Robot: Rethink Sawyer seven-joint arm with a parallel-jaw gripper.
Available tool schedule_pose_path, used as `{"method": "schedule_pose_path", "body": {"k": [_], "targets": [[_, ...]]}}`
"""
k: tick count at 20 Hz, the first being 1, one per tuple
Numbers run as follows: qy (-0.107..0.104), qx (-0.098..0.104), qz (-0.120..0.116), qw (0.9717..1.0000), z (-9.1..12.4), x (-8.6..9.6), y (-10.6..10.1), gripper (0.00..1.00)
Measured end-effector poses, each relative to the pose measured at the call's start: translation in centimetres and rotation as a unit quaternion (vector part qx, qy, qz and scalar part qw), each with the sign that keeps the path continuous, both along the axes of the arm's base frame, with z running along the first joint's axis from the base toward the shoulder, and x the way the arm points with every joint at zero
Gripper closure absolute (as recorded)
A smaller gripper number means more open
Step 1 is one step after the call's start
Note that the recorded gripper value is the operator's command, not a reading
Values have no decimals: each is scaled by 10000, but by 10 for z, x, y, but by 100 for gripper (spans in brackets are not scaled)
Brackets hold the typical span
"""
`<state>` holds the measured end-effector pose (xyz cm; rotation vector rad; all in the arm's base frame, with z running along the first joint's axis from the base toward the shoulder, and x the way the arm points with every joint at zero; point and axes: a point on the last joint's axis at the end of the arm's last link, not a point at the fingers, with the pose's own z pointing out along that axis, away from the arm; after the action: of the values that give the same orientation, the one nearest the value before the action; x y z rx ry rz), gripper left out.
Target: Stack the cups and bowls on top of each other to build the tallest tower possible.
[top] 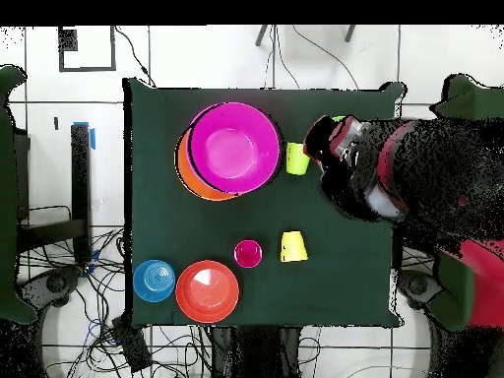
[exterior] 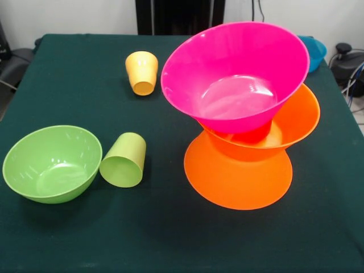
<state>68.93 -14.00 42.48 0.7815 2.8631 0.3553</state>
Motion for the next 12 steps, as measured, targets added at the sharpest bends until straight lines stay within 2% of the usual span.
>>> {"method": "schedule_pose_path", "body": {"k": [12], "targets": [[-223, -37, 72, 9997, -20, 10, 2, 100]]}}
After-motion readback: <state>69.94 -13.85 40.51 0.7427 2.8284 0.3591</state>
